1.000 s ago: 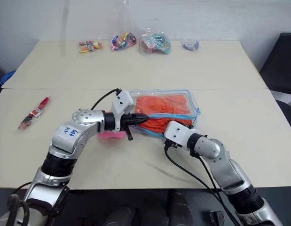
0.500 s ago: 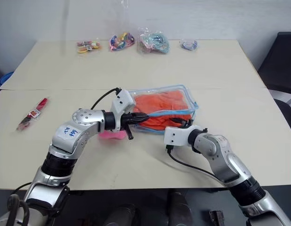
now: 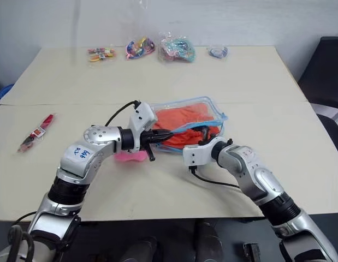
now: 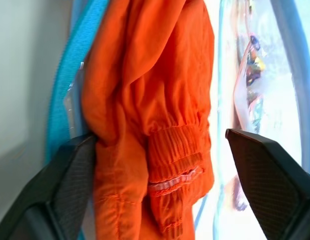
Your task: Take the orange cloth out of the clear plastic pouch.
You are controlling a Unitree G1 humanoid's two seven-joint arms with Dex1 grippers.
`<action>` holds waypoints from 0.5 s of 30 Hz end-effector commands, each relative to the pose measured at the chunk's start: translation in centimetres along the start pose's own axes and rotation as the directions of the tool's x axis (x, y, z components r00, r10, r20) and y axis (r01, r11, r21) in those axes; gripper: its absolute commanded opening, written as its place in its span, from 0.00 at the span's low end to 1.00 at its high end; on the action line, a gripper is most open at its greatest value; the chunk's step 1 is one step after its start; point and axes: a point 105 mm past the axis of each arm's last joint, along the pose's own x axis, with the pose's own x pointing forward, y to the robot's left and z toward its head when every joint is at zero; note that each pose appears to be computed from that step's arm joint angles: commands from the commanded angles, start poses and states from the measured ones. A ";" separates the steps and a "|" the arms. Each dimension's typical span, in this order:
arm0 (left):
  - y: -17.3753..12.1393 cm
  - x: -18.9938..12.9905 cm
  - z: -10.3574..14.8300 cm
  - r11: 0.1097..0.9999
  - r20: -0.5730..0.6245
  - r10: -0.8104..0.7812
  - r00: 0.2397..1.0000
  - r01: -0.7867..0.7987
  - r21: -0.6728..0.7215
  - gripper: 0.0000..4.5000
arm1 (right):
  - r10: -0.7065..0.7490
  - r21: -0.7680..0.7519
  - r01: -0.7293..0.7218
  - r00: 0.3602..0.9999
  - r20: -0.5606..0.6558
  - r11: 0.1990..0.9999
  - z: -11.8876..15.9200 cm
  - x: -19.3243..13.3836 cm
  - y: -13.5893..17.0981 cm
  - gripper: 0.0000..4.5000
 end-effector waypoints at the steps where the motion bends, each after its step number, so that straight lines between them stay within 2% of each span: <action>1: -0.3 -0.3 1.9 0.999 0.060 -0.009 0.998 0.005 0.054 0.00 | 0.009 -0.041 -0.009 1.000 0.012 0.999 0.3 0.8 0.2 0.89; 8: -0.3 -0.1 2.3 0.999 0.072 -0.009 0.997 0.006 0.054 0.00 | 0.016 -0.131 -0.019 1.000 -0.022 0.991 -0.3 2.7 0.3 0.89; 15: 0.1 -0.2 2.4 0.999 0.077 0.004 0.997 -0.008 0.052 0.00 | 0.047 -0.079 -0.049 0.998 -0.033 0.996 -0.3 4.5 1.5 0.89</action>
